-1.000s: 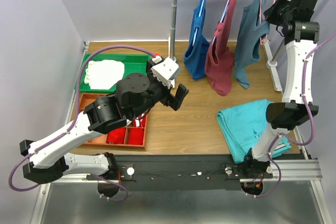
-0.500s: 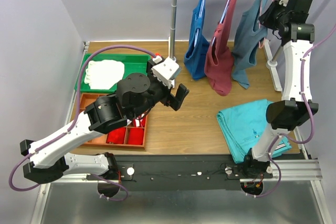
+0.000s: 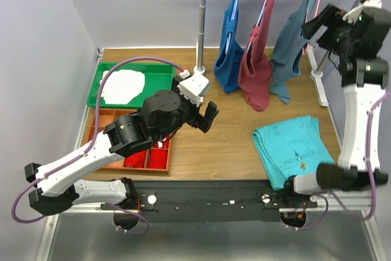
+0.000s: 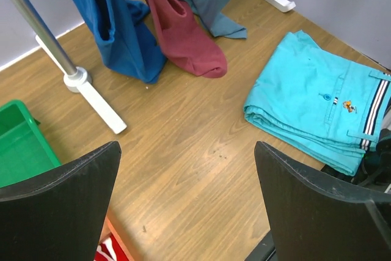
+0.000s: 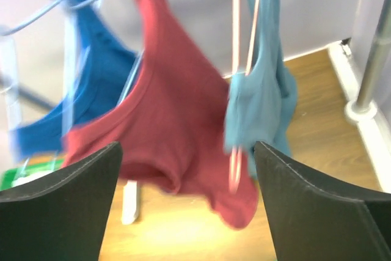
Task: Place the tank top on the hanger
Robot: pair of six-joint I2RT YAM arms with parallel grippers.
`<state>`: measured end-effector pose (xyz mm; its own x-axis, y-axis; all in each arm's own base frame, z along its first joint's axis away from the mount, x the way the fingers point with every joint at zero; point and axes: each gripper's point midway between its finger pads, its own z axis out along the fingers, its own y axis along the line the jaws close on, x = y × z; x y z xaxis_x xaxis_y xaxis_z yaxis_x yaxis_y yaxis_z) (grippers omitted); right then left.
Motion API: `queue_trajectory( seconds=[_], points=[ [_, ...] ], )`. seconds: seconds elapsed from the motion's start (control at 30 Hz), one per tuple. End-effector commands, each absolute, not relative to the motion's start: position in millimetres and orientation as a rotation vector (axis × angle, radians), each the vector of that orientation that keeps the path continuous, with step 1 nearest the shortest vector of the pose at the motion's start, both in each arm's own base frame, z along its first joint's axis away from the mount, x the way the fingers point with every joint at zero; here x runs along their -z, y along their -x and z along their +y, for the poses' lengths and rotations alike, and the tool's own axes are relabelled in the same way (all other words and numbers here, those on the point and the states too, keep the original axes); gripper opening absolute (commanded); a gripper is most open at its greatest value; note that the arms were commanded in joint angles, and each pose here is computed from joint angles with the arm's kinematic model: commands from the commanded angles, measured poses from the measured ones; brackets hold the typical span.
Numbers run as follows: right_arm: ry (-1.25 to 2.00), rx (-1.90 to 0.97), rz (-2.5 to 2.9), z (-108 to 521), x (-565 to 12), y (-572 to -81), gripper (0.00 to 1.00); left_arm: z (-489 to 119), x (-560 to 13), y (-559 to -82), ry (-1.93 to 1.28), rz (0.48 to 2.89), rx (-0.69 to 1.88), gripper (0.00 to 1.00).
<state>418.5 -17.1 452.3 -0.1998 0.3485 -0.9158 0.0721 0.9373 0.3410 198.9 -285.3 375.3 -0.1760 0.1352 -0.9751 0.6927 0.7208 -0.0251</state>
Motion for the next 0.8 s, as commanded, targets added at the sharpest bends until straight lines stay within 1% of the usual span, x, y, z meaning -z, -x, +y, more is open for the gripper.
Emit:
queue_trajectory(
  seconds=[0.0, 0.03, 0.07, 0.1, 0.13, 0.17, 0.2, 0.23, 0.3, 0.33, 0.4, 0.57, 0.77],
  points=[
    [-0.304, -0.418, 1.754, 11, -435, -366, 0.99, -281, -373, -201, -0.577, 1.73, 0.621, 0.99],
    [-0.315, -0.449, 1.76, 16, -427, -356, 0.99, -280, -369, -202, -0.57, 1.743, 0.622, 0.99],
    [-0.289, -0.488, 1.737, 25, -431, -337, 1.0, -279, -362, -204, -0.561, 1.763, 0.617, 0.99],
    [-0.299, -0.524, 1.797, 31, -401, -331, 1.0, -279, -358, -204, -0.547, 1.778, 0.625, 0.99],
    [-0.299, -0.561, 1.811, 37, -393, -323, 1.0, -279, -353, -205, -0.536, 1.795, 0.627, 0.99],
    [-0.258, -0.615, 1.796, 49, -395, -303, 1.0, -277, -340, -209, -0.525, 1.826, 0.611, 0.99],
    [-0.257, -0.647, 1.815, 54, -383, -295, 1.0, -276, -334, -210, -0.517, 1.843, 0.612, 0.99],
    [-0.282, -0.684, 1.863, 58, -358, -290, 1.0, -277, -328, -209, -0.502, 1.863, 0.631, 0.99],
    [-0.265, -0.74, 1.867, 69, -346, -268, 1.0, -275, -307, -212, -0.478, 1.901, 0.625, 0.99],
    [-0.298, -0.764, 1.912, 71, -321, -264, 1.0, -276, -299, -212, -0.452, 1.92, 0.638, 0.99],
    [-0.296, -0.795, 1.925, 77, -307, -251, 1.0, -273, -275, -215, -0.421, 1.955, 0.634, 0.99],
    [-0.382, -0.844, 2.043, 81, -228, -240, 1.0, -268, -226, -218, -0.31, 2.044, 0.614, 0.99],
    [-0.423, -0.87, 2.081, 83, -189, -247, 1.0, -271, -189, -216, -0.235, 2.104, 0.637, 0.99]
  ],
)
